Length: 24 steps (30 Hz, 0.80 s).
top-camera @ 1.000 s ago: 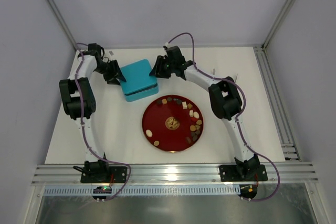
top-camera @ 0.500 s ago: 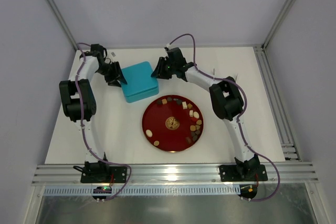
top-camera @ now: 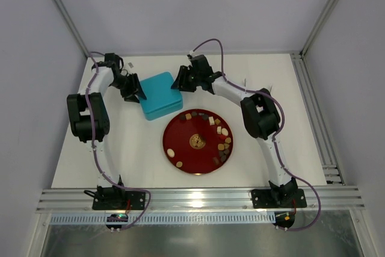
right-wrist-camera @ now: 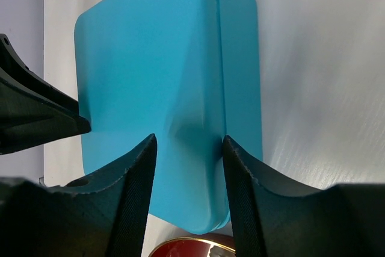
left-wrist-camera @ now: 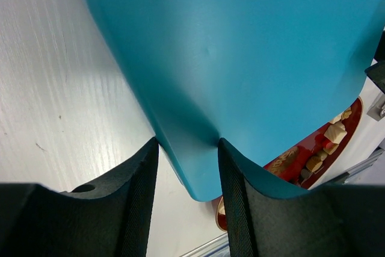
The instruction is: Pack the chocolate
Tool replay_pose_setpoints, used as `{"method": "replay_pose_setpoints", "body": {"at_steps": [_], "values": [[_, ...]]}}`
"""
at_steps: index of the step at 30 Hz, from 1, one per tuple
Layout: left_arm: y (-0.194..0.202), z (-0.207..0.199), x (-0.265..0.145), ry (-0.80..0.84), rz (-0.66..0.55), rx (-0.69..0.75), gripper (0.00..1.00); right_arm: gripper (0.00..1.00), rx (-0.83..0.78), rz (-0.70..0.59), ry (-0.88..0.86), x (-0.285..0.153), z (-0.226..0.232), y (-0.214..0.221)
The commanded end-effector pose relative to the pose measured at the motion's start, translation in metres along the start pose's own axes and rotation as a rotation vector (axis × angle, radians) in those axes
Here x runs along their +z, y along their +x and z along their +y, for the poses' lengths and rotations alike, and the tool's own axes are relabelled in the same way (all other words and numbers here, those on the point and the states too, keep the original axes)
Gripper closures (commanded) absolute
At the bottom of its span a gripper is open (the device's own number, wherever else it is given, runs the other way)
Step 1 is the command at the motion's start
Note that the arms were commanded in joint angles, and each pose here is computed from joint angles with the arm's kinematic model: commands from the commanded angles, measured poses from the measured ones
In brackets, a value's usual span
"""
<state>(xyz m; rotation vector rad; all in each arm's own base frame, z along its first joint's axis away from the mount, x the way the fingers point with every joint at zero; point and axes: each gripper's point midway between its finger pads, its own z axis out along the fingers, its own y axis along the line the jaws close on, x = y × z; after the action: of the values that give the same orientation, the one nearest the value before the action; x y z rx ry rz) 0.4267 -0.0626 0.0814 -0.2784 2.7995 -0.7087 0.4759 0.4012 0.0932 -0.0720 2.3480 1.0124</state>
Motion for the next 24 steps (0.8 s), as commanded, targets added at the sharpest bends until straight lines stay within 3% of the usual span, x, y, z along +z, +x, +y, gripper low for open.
{"method": "replay_pose_setpoints", "body": {"at_steps": [1,5,14,24], "values": [[0.003,-0.016,-0.013,0.034,-0.032,0.042,0.56,0.49,-0.051,-0.049,-0.049,-0.026,0.036,-0.018],[0.008,-0.016,-0.013,0.038,-0.031,0.044,0.54,0.38,-0.064,-0.028,-0.018,-0.028,0.03,-0.012],[0.011,-0.023,-0.015,0.083,-0.041,0.042,0.49,0.29,-0.079,-0.013,0.082,-0.038,0.015,-0.009],[0.007,-0.034,-0.026,0.113,-0.078,0.056,0.46,0.09,-0.02,-0.014,0.09,-0.058,0.025,-0.012]]}}
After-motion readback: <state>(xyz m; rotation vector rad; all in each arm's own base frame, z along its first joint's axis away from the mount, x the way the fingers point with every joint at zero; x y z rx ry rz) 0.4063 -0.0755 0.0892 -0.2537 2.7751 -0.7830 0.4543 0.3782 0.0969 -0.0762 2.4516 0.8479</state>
